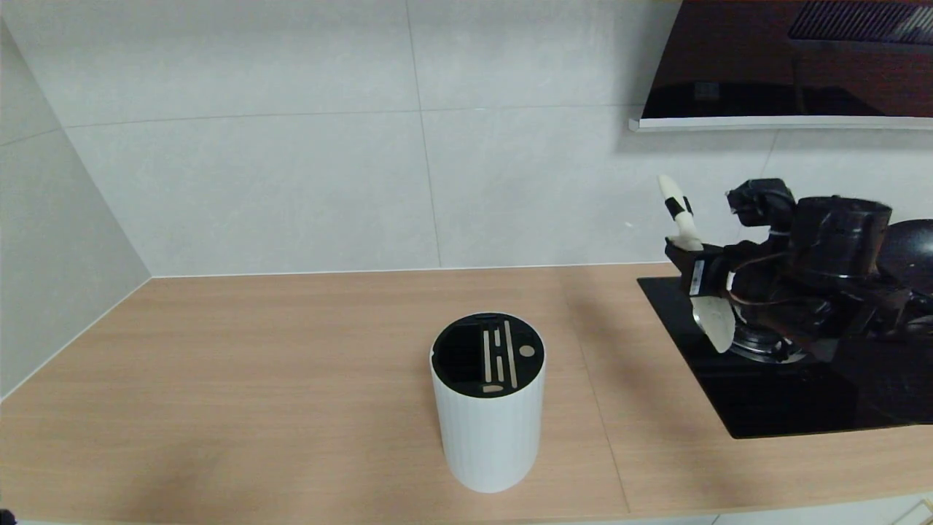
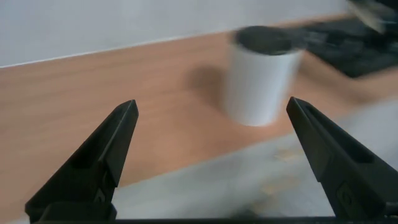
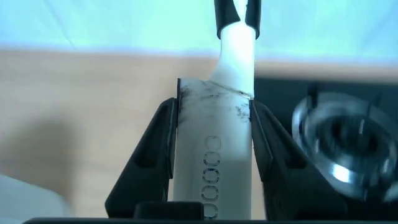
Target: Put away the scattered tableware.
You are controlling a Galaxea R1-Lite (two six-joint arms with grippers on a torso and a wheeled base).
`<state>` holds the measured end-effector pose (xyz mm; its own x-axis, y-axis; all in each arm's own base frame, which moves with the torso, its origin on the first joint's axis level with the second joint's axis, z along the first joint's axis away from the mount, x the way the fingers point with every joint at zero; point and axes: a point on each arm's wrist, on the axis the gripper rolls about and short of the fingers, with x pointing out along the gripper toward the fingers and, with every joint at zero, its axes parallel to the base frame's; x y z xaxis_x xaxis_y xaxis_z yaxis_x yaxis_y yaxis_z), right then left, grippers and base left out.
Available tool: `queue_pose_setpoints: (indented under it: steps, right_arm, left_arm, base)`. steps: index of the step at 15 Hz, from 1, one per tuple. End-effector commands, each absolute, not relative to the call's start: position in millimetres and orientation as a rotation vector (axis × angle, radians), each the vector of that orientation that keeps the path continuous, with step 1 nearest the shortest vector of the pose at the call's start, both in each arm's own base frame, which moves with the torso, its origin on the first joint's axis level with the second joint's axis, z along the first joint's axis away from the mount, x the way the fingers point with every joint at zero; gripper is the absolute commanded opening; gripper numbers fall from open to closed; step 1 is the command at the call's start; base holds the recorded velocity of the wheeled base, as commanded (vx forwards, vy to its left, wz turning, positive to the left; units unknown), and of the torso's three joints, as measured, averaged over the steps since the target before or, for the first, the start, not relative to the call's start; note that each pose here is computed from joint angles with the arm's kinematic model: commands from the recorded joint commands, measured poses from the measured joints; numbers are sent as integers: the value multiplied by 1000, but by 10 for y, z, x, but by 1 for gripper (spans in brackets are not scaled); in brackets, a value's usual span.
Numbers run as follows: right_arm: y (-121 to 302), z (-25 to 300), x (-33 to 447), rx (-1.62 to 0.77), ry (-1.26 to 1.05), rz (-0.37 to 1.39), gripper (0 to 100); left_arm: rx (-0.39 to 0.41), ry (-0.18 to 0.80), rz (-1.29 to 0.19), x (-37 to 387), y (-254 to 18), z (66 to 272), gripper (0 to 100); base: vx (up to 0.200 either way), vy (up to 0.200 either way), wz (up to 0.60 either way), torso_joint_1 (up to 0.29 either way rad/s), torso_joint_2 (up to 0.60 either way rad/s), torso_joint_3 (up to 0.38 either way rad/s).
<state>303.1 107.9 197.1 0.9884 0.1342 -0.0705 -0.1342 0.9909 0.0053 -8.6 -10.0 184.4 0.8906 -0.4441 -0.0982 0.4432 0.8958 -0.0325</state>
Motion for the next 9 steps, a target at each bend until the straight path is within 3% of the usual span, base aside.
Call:
queue_pose_setpoints:
  steps: [1, 3, 5, 7, 9]
  right_arm:
    - [1214, 2604, 2663, 47, -76, 220, 0]
    - [1456, 2764, 2390, 44, -50, 292, 0]
    - [1616, 2776, 2238, 45, -43, 301, 0]
    - [1733, 2658, 2151, 32, -3, 344, 0]
    - [1894, 2590, 2074, 24, 17, 405, 0]
  left_arm:
    - [-61, 254, -624, 419, -136, 2204, 100]
    - [-91, 370, -771, 822, -233, 2273, 100]
    - [-99, 444, -856, 1282, -411, 2209, 100]
    - [-133, 428, -880, 1783, -605, 2122, 100]
    - [-235, 396, -856, 2109, -800, 2038, 100]
  base:
    - [0, 0, 0, 0, 0, 0]
    - [0, 0, 0, 0, 0, 0]
    - [0, 0, 0, 0, 0, 0]
    - [0, 0, 0, 0, 0, 0]
    - [0, 0, 0, 0, 0, 0]
